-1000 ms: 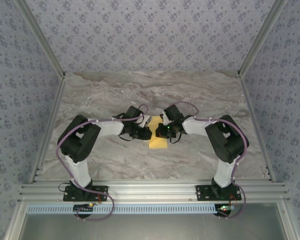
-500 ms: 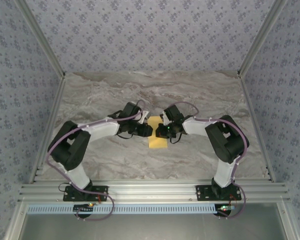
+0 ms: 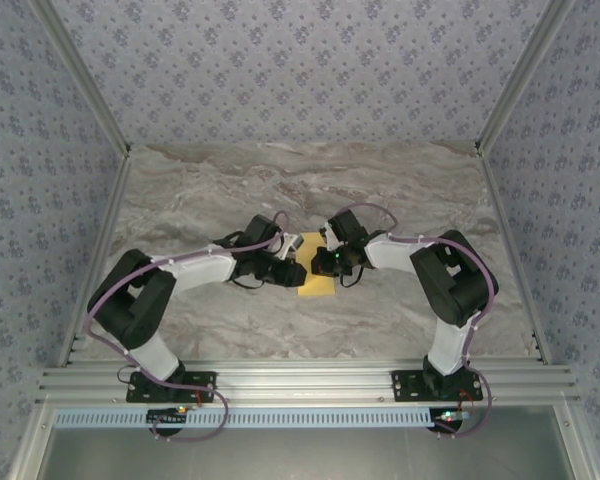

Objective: Fold a paper plane with a square sheet of paper (fold left side to right side)
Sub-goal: Fold the triangle a second time at the center of the table.

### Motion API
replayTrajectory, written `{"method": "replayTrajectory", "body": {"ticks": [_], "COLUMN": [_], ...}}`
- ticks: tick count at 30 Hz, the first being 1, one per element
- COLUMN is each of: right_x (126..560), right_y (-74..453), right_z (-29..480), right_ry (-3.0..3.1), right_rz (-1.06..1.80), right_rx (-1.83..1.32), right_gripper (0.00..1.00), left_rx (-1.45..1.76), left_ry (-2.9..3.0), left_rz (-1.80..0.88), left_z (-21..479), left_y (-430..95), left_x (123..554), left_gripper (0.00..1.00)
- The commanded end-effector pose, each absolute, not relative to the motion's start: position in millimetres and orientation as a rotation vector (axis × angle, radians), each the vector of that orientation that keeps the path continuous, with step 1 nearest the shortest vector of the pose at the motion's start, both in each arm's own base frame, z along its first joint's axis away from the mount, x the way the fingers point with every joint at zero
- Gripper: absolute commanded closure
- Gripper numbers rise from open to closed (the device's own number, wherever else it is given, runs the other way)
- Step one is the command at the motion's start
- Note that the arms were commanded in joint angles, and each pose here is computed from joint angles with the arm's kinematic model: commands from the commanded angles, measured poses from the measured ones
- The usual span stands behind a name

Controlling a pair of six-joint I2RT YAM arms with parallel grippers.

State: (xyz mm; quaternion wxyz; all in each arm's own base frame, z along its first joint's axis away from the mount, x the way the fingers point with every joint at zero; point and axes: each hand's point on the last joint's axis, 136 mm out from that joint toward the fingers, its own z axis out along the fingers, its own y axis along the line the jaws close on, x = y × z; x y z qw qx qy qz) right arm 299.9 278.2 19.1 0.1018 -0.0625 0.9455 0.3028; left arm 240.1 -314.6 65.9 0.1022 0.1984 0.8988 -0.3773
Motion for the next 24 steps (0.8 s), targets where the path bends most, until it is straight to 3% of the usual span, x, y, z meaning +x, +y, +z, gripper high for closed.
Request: {"method": "replayTrajectory", "body": {"ticks": [1, 24], "right_x": [276.3, 278.2], "right_y": [253.4, 259.5], "right_z": [-15.5, -5.1], "right_ry": [2.951, 2.937], "right_rz": [0.733, 0.756], "right_rx": [-0.164, -0.207], "right_gripper": [1.00, 1.00], "left_rx": [0.605, 0.565], "left_ry": [2.641, 2.752], "left_rz": [-1.197, -1.128], "left_z": [63.9, 27.3], "left_y": [-327.9, -319.0], "left_x": [235.3, 221.3], "left_gripper": [0.76, 0.77]}}
